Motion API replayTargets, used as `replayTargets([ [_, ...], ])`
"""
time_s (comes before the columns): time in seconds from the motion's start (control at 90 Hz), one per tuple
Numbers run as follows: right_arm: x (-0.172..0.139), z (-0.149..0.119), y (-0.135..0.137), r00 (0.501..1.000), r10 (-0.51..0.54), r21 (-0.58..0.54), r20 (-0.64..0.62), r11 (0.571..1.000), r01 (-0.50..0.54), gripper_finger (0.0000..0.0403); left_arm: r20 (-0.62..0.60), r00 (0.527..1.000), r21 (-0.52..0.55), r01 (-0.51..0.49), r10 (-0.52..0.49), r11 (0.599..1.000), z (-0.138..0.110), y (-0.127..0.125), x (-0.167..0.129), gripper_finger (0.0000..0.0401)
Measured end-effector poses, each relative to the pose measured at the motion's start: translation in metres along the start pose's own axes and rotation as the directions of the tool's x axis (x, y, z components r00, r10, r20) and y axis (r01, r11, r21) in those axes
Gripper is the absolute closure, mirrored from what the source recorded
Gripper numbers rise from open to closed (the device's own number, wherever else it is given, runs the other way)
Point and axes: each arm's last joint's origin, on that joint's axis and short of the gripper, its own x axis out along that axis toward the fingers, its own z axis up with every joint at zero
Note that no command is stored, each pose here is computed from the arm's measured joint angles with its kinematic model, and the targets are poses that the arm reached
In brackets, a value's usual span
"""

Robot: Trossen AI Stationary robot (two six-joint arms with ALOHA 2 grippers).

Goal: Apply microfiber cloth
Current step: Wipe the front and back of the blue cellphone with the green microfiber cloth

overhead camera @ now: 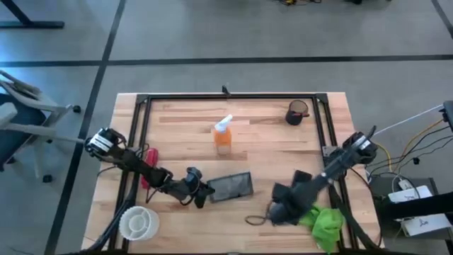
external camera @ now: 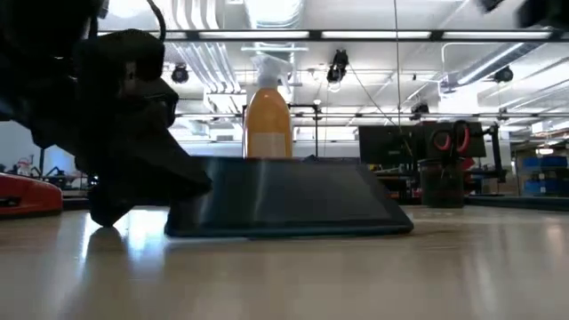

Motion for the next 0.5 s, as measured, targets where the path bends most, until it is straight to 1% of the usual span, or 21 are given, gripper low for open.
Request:
replayTargets([
  [0.078,0.001,-0.021,0.010,1.000,0.000,0.000,-0.004,1.000,0.000,0.0218,-0.016,0.999,-0.021,0.029,-0.029,0.999,-0.003,-0.004,-0.002,0.0386],
  [0.144,0.004,-0.037,0.017,1.000,0.002,0.024,-0.007,1.000,-0.002,0.0222,-0.024,0.999,-0.020,0.047,-0.047,0.999,-0.005,-0.006,-0.003,0.0391],
  [0.222,0.010,-0.050,0.024,1.000,0.014,0.063,-0.018,0.998,-0.013,0.0227,-0.030,0.997,-0.015,0.066,-0.067,0.998,-0.008,-0.009,-0.005,0.0385],
  [0.344,0.022,-0.068,0.028,0.998,-0.007,0.107,-0.056,0.994,0.013,0.0233,-0.049,0.995,-0.011,0.081,-0.082,0.997,-0.010,-0.011,-0.007,0.0365],
  [0.5,0.042,-0.076,0.029,0.993,-0.021,0.124,-0.118,0.992,0.036,0.0239,-0.068,0.993,-0.024,0.099,-0.101,0.995,-0.014,-0.014,-0.010,0.0363],
])
